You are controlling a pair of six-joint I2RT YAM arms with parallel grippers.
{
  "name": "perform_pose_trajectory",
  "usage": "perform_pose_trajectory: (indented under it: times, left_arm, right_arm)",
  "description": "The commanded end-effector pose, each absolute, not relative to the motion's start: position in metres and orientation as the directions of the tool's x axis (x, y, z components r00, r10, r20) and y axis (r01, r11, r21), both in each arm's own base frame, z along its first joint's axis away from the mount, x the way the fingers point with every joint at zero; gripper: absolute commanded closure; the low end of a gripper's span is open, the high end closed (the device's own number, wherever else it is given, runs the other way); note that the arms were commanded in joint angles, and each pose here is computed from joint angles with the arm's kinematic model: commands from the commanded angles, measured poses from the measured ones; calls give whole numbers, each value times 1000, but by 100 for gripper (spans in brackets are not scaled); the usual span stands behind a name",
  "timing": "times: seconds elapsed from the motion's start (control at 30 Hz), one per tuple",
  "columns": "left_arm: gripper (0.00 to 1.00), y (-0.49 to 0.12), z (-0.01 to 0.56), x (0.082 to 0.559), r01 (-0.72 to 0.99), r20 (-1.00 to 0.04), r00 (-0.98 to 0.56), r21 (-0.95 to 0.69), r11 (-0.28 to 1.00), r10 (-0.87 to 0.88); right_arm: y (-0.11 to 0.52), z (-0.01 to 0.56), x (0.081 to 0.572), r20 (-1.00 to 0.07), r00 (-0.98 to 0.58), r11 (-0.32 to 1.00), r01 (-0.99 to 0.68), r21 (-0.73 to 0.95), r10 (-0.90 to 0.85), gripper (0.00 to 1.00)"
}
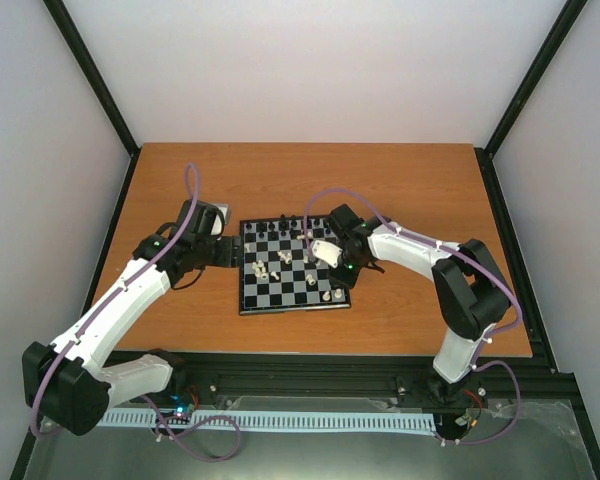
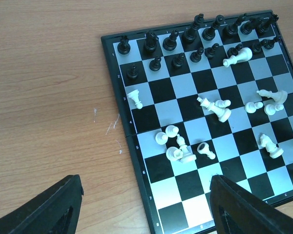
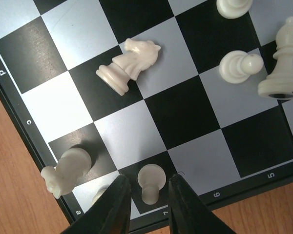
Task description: Set up the chess pieces on the board
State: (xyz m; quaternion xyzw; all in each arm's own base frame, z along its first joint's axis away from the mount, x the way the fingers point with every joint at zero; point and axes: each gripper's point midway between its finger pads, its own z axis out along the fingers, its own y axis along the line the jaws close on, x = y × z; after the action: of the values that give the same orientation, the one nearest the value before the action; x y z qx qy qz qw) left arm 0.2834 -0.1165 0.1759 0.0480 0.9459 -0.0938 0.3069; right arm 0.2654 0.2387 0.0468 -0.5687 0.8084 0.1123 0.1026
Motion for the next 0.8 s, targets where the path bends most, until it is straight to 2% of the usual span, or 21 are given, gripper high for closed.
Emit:
perform_pose_trajectory:
  times: [0.0,0.27,0.77]
  left_arm:
    - [26,-118,178,286,167,-599,-799,-148,975,46]
    - [26,-119,178,286,169,-598,-800,-151,974,46]
    - [26,-119,178,286,171,-597,-801,-151,974,48]
  right_arm:
    - [241,64,271,-324,-352,347,-935,76,-878,77]
    - [251,94,297,-370,-335,352,-936,24,-866,76]
    - [281,71,332,-353,-367,364,-928,78,-861,79]
